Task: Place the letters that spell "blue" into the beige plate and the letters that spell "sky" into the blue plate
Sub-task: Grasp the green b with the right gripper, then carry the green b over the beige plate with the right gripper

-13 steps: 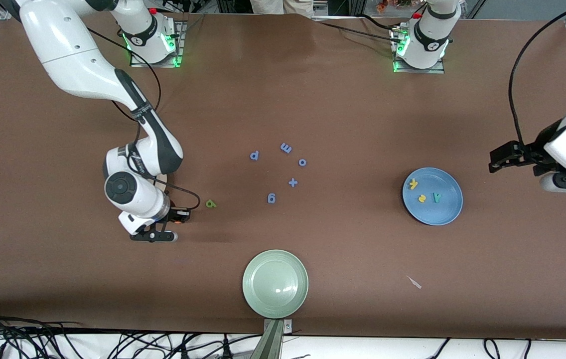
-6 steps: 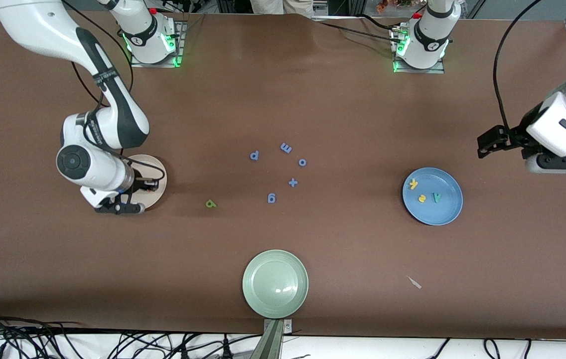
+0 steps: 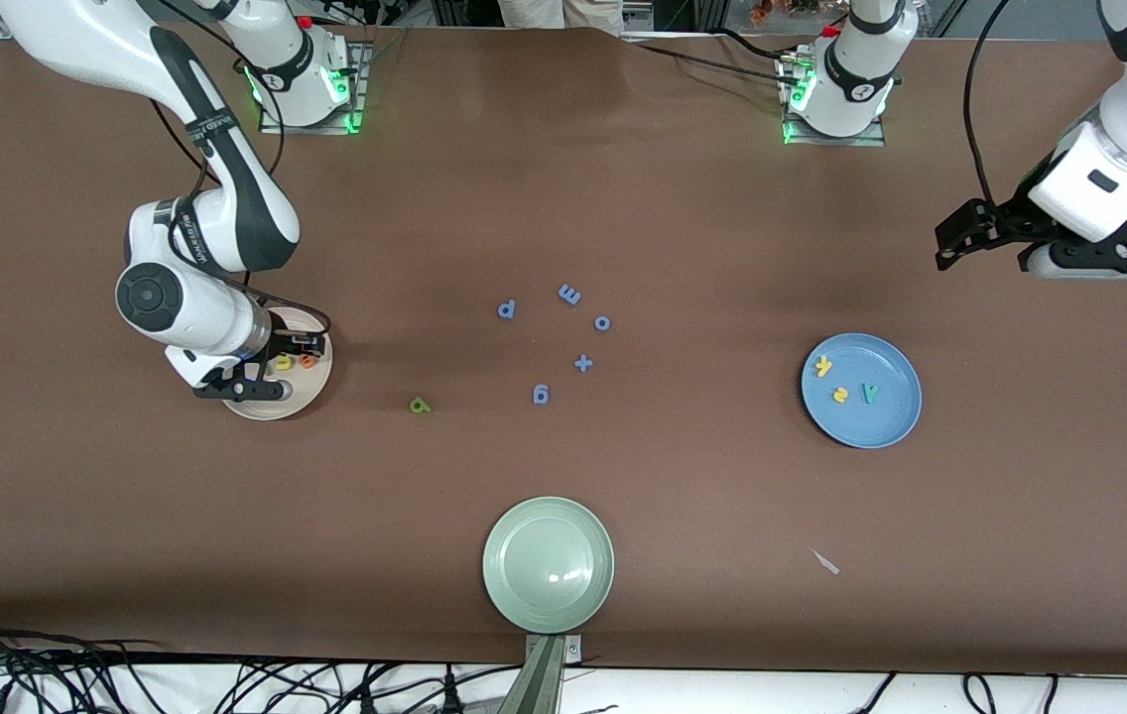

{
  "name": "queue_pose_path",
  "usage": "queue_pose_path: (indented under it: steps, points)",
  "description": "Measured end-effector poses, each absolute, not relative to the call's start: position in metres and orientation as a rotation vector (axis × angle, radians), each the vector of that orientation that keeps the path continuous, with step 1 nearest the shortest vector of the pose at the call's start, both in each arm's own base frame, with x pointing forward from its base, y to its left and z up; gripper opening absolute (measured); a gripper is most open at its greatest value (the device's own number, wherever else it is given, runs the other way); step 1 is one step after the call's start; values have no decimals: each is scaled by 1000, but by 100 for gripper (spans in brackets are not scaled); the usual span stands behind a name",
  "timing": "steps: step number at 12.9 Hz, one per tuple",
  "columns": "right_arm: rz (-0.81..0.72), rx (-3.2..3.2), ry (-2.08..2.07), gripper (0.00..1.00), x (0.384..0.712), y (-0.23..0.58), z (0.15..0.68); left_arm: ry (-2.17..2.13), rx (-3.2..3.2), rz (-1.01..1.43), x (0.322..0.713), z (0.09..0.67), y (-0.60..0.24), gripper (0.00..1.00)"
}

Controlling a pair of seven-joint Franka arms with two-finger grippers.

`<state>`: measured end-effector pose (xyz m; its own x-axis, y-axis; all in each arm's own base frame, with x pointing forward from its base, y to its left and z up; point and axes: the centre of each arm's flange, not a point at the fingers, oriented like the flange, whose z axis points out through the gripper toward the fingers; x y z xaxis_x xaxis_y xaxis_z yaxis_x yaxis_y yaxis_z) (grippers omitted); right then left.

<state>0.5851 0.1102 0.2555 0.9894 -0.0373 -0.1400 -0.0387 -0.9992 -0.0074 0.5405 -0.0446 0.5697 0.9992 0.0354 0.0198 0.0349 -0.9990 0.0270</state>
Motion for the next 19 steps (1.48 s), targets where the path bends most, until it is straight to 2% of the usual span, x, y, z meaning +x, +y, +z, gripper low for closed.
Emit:
queue_pose_path:
  steps: [4,8,11,19]
  points:
    - [139,-3096,195,56,613,170,257,30,3115,44,540,570,-54,100]
    - [117,-3054,309,56,634,235,217,45,3118,55,544,573,-49,100]
    - [70,-3016,398,57,631,266,191,45,3117,61,550,577,-50,100]
    - [50,-3035,382,57,628,273,178,62,3112,23,569,584,-43,100]
